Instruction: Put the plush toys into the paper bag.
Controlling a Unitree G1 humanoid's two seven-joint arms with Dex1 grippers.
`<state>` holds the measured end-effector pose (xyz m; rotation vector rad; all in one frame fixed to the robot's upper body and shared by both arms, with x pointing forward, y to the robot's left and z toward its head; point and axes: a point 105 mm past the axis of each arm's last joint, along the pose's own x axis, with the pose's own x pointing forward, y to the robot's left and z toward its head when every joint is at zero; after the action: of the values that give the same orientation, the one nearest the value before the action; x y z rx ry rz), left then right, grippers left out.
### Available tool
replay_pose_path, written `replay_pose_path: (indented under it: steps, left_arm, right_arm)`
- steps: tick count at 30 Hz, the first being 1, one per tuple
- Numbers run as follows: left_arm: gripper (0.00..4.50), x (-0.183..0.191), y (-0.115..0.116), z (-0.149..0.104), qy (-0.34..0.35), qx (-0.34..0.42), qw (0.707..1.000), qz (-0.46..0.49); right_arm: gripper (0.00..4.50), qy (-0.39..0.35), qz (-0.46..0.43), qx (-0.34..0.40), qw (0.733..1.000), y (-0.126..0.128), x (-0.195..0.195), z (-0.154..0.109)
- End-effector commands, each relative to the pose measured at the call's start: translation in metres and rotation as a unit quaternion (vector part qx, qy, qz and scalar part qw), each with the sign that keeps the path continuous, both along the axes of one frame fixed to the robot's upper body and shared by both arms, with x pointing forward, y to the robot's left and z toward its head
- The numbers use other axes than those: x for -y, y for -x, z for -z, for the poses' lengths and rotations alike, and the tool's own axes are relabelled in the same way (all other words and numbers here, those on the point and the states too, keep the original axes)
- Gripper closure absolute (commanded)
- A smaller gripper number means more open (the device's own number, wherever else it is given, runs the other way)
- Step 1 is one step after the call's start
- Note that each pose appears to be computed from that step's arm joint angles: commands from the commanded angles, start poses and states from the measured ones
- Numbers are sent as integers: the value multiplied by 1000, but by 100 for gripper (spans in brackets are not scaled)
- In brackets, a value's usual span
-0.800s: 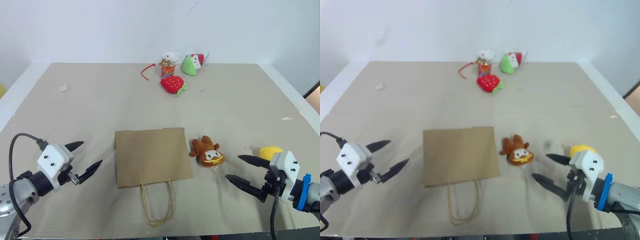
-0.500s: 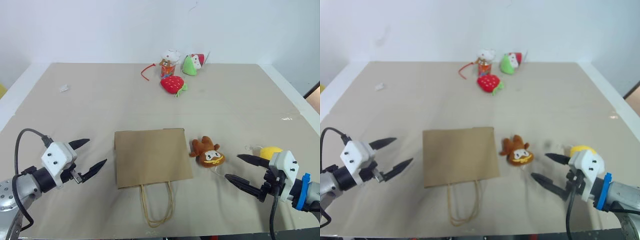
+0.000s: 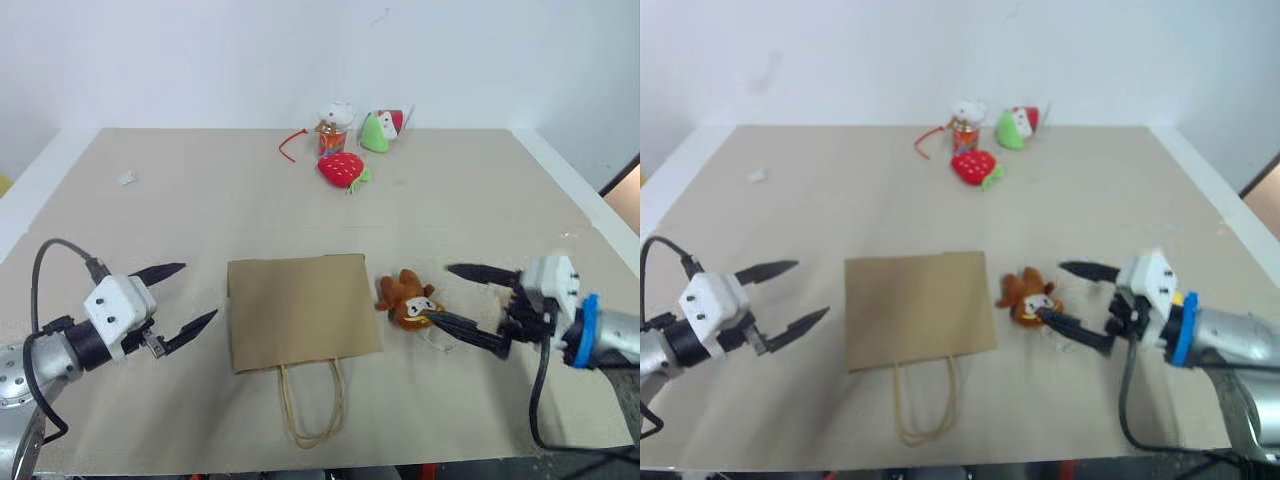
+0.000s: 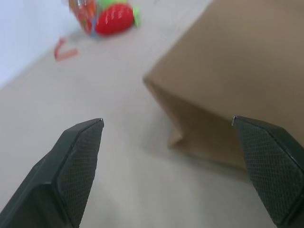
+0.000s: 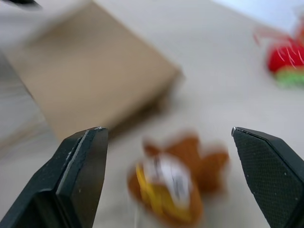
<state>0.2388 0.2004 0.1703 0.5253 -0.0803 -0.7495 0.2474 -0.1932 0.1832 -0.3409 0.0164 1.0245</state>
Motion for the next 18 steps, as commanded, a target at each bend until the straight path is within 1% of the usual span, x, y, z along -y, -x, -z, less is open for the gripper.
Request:
replay_pose_path:
  steps: [1,4,8,10,13,16,18]
  left_arm:
    - [4,41,8,-18,-25,49,994,97]
    - [4,68,25,1,-63,31,978,195]
    - [4,85,37,22,-96,11,956,277]
    - [4,90,40,29,-109,6,946,305]
    - [4,94,41,34,-117,9,939,323]
    - [4,98,39,42,-138,23,928,346]
    - [4,102,35,43,-141,32,927,346]
  right_arm:
    - [0,-12,-196,-11,981,12,-71,-11]
    - [0,0,-267,-19,964,16,-94,-6]
    - [0,20,-287,-11,958,7,-100,-5]
    - [0,23,-283,-6,959,2,-101,-8]
    - [0,24,-277,-4,961,-2,-100,-10]
    - [0,22,-268,-7,963,1,-100,-8]
    - [0,21,-264,-8,964,3,-101,-7]
